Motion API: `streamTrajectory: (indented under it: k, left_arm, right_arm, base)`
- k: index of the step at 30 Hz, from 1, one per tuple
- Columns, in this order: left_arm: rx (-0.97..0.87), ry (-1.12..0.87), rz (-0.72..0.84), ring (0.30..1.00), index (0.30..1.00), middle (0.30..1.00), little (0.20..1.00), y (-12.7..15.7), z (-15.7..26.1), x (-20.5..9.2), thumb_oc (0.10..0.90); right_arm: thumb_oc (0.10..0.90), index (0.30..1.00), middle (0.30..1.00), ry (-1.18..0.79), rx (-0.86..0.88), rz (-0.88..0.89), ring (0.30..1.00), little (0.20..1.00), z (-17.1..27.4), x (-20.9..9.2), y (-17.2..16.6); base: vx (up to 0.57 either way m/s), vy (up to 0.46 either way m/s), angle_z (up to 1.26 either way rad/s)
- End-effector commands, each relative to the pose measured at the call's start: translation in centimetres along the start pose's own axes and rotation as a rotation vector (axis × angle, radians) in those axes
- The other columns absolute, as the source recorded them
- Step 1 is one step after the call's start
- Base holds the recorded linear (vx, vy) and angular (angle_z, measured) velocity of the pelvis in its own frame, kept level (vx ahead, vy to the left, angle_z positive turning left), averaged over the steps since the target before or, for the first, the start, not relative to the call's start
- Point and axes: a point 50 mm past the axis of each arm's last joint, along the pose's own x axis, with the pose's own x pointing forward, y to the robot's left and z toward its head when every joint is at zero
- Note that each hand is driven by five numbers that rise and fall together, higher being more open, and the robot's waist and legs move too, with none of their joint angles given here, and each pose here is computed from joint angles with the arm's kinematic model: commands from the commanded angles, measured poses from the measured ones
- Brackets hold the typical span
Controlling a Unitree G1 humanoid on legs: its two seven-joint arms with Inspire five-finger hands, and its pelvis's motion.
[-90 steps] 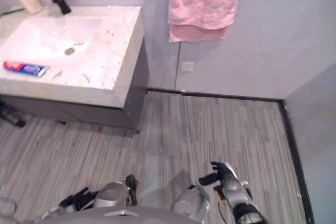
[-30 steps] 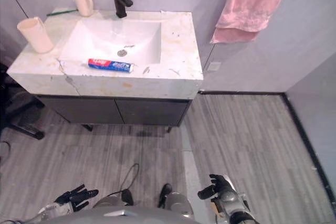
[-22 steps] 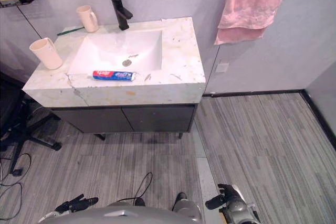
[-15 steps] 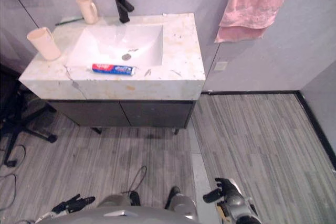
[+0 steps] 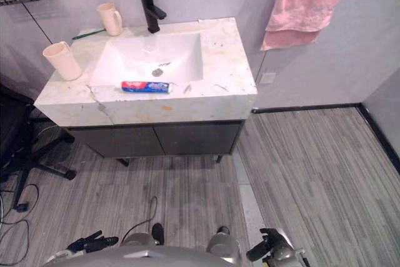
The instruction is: Organize the bathroom.
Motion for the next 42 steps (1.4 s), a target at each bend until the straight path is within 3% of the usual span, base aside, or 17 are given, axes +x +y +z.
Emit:
streamTrajectory:
  k: [1, 8, 15, 20, 24, 28, 30, 34, 37, 39, 40, 42]
  left_arm:
    - [0.024, -0.074, 0.073, 0.900, 0.900, 0.900, 0.900, 2.7, 1.6, -0.9, 0.800]
    - [-0.130, -0.292, 0.162, 0.900, 0.900, 0.900, 0.900, 4.6, 6.0, -2.2, 0.800]
    - [-0.341, -0.643, 0.107, 0.900, 0.900, 0.900, 0.900, 3.0, 12.5, -4.5, 0.800]
    - [-0.350, -0.848, 0.049, 0.900, 0.900, 0.900, 0.900, 2.6, 16.6, -7.3, 0.800]
    - [-0.383, -0.971, 0.114, 0.900, 0.900, 0.900, 0.900, 3.5, 19.2, -9.5, 0.800]
    - [-0.413, -1.188, 0.326, 0.900, 0.900, 0.900, 0.900, 5.2, 22.2, -13.9, 0.800]
    - [-0.504, -1.414, 0.524, 0.900, 0.900, 0.900, 0.900, 6.4, 24.2, -18.5, 0.800]
    - [-0.626, -1.693, 0.707, 0.900, 0.900, 0.900, 0.900, 6.8, 25.0, -24.3, 0.800]
    - [-0.642, -1.793, 0.759, 0.900, 0.900, 0.900, 0.900, 6.6, 25.0, -26.2, 0.800]
    - [-0.613, -2.062, 0.840, 0.900, 0.900, 0.900, 0.900, 5.1, 25.3, -31.5, 0.800]
    - [-0.613, -2.062, 0.840, 0.900, 0.900, 0.900, 0.900, 5.1, 25.3, -31.5, 0.800]
    - [-0.459, -2.201, 0.790, 0.900, 0.900, 0.900, 0.900, 3.4, 25.6, -34.2, 0.800]
  right_arm:
    - [0.800, 0.900, 0.900, -0.113, 0.039, -0.113, 0.900, 0.900, 3.2, 0.2, -2.9]
    - [0.800, 0.900, 0.900, -0.121, 0.040, -0.113, 0.900, 0.900, 2.7, -0.1, -2.2]
    - [0.800, 0.900, 0.900, -0.142, 0.052, -0.050, 0.900, 0.900, 3.8, 0.3, -0.4]
    - [0.800, 0.900, 0.900, -0.140, 0.090, -0.081, 0.900, 0.900, 3.4, 0.1, -1.6]
    - [0.800, 0.900, 0.900, -0.133, 0.116, -0.106, 0.900, 0.900, 3.3, 0.2, -2.0]
    - [0.800, 0.900, 0.900, -0.116, 0.117, -0.093, 0.900, 0.900, 2.6, 0.2, -1.1]
    - [0.800, 0.900, 0.900, -0.100, 0.110, -0.065, 0.900, 0.900, 2.0, 0.2, 0.0]
    - [0.800, 0.900, 0.900, -0.085, 0.079, -0.022, 0.900, 0.900, 1.5, 0.1, 1.3]
    - [0.800, 0.900, 0.900, -0.079, 0.071, -0.006, 0.900, 0.900, 1.4, 0.1, 1.7]
    - [0.800, 0.900, 0.900, -0.067, 0.046, 0.023, 0.900, 0.900, 0.9, 0.0, 2.6]
    - [0.800, 0.900, 0.900, -0.067, 0.046, 0.023, 0.900, 0.900, 0.9, 0.0, 2.6]
    - [0.800, 0.900, 0.900, -0.065, 0.029, 0.030, 0.900, 0.900, 0.9, 0.0, 2.8]
  base:
    - [0.07, 0.076, -0.03]
    - [0.04, 0.114, -0.06]
    - [0.11, -0.295, 0.23]
    - [0.05, -0.138, 0.29]
    - [0.04, -0.001, 0.14]
    - [0.08, 0.000, 0.08]
    - [0.09, -0.031, 0.04]
    - [0.06, -0.033, 0.07]
    - [0.06, -0.038, 0.03]
    - [0.10, -0.063, 0.09]
    - [0.07, -0.037, 0.06]
    - [0.06, -0.015, 0.03]
